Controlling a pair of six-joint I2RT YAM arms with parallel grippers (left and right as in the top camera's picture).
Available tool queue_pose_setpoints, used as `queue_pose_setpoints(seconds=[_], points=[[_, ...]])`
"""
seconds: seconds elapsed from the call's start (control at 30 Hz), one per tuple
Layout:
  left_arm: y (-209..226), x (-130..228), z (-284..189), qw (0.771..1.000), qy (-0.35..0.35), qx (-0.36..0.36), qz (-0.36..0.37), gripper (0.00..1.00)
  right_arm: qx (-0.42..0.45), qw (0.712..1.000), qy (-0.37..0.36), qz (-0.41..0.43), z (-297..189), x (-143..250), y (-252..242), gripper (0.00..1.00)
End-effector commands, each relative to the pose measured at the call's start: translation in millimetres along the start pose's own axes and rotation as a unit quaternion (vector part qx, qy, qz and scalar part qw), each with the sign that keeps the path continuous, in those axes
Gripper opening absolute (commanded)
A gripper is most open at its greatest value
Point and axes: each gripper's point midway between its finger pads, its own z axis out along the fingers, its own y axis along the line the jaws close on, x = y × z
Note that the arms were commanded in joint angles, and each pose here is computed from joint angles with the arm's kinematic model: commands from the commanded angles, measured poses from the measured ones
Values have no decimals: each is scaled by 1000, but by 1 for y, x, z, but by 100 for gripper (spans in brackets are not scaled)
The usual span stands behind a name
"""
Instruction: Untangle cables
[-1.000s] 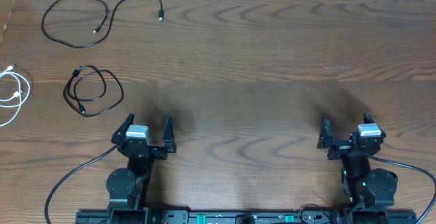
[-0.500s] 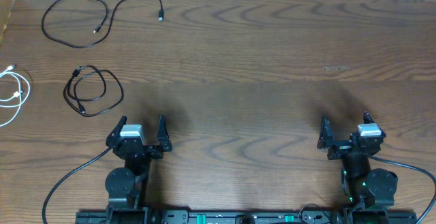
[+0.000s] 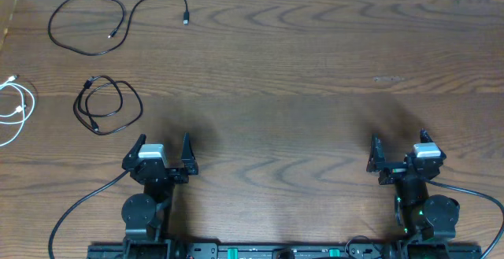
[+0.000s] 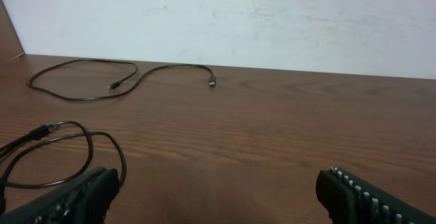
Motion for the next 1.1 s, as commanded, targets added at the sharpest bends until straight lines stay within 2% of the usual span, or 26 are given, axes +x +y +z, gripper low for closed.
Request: queue_pose_setpoints(seconds=[0.0, 1.07], points=[[4, 16, 0, 1000, 25, -10, 5, 98, 10, 1000, -1, 7, 0, 1, -4, 99], [5, 15, 1, 1000, 24, -13, 8, 97, 10, 1000, -1, 7, 0, 1, -4, 99]])
